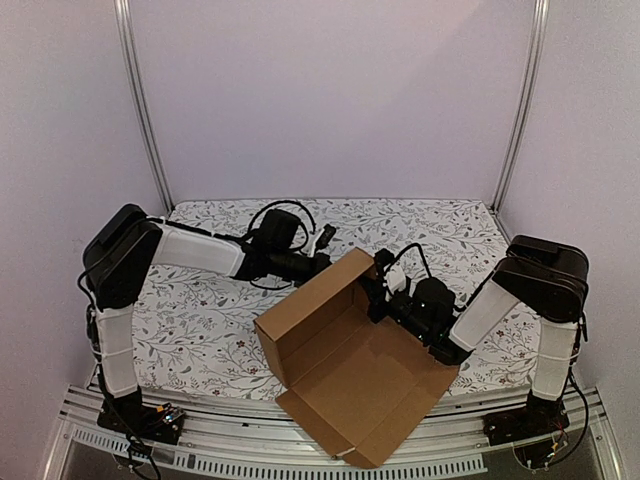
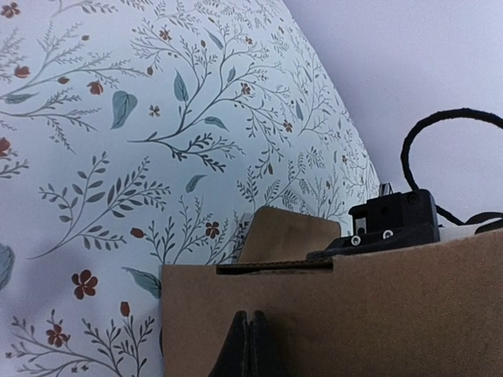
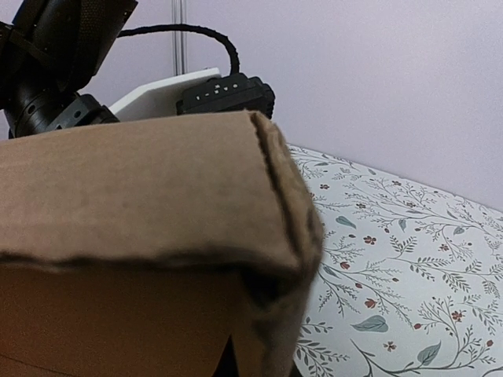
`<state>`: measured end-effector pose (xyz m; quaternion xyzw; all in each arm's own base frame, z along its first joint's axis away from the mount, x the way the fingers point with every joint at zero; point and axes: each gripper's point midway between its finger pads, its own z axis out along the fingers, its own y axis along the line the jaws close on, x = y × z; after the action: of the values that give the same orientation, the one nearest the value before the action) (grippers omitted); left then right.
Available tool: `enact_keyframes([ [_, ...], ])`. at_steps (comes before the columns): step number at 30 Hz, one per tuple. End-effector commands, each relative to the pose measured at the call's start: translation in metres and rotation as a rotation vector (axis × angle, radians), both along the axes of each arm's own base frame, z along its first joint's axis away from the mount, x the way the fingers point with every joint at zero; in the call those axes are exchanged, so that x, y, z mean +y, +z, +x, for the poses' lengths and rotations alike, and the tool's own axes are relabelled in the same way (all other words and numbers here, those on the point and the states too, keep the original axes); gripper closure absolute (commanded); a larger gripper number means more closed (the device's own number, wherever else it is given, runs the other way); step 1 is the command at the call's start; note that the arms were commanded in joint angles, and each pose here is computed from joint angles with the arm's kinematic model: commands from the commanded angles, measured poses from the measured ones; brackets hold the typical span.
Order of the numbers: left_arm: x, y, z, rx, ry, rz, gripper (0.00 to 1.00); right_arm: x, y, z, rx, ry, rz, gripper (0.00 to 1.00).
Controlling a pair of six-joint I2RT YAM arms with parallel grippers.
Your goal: Fold the paper box
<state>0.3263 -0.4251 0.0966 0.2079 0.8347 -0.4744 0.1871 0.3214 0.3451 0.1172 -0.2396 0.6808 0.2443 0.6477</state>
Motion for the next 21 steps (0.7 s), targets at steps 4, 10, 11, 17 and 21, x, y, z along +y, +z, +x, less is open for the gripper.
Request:
enact_keyframes([
  [4,-0.032,0.02,-0.019,-0.01,-0.126,-0.126,1.0,0.01,0.001,-0.007,-0.035,0.012,0.014,1.0],
  [10,-0.039,0.023,-0.017,-0.007,-0.136,-0.157,1.0,0.014,-0.001,-0.015,-0.029,0.024,0.01,1.0],
  [11,-0.04,0.025,-0.017,-0.009,-0.14,-0.164,1.0,0.015,-0.002,-0.016,-0.028,0.026,0.009,1.0],
  [17,-0.045,0.03,-0.021,-0.016,-0.159,-0.182,1.0,0.016,-0.005,-0.019,-0.021,0.025,0.006,1.0],
  [21,-0.04,0.03,-0.024,-0.019,-0.153,-0.172,1.0,0.015,-0.006,-0.019,-0.022,0.019,0.002,1.0],
])
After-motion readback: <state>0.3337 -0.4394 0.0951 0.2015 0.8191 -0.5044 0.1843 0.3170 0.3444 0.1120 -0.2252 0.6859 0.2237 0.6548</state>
